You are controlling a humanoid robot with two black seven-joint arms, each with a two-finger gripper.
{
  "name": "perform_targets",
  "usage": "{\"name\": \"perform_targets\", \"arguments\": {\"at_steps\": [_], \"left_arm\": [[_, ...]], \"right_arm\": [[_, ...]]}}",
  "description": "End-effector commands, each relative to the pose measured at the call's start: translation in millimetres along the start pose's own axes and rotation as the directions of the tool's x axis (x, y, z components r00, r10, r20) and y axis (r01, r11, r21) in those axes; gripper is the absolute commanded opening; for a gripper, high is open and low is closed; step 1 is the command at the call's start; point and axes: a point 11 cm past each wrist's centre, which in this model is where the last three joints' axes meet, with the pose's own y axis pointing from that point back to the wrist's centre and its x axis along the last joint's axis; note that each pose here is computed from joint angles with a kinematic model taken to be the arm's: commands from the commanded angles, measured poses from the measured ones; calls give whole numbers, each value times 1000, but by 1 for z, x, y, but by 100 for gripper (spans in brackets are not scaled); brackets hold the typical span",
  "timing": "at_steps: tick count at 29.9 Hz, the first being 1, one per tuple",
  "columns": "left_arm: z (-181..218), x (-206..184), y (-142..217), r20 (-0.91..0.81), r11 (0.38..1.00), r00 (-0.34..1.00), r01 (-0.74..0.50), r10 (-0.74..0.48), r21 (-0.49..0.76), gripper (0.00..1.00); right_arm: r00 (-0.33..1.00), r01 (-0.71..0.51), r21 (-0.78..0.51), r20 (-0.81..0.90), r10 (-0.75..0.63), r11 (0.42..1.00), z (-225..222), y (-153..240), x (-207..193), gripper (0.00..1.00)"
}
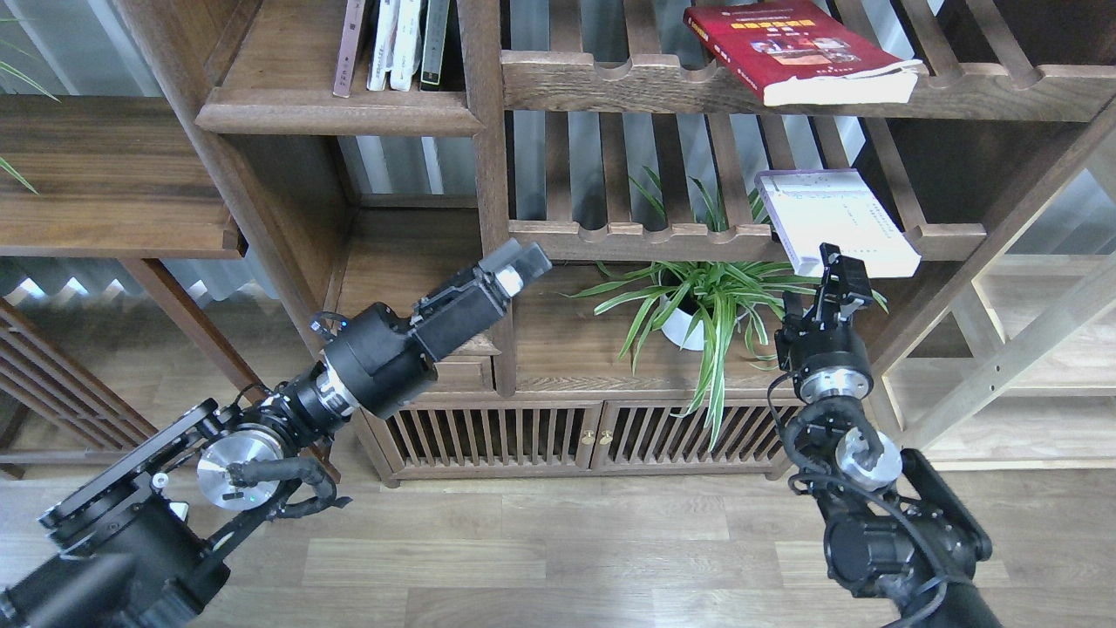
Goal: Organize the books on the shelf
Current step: 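Lower the left arm and reach the right gripper to the white book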
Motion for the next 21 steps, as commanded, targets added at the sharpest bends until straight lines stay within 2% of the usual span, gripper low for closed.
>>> {"name": "perform_targets", "arguments": {"at_steps": [1,8,13,21], "left_arm": [[-12,0,1,-7,996,1000,-1,1,89,99],[-15,0,0,-12,995,1000,2,-1,103,99],[-16,1,3,-13,994,1000,-6,7,105,99],[-23,5,11,-32,994,999,-24,27,108,99]], "right_arm": [[999,-50,23,6,50,998,-7,-7,-4,86],[999,-51,-33,-2,51,998,0,-18,-11,86],[998,-58,-63,-11,58,996,2,-23,-11,82],[997,-60,-57,-50,57,997,-14,-31,-18,77]]}}
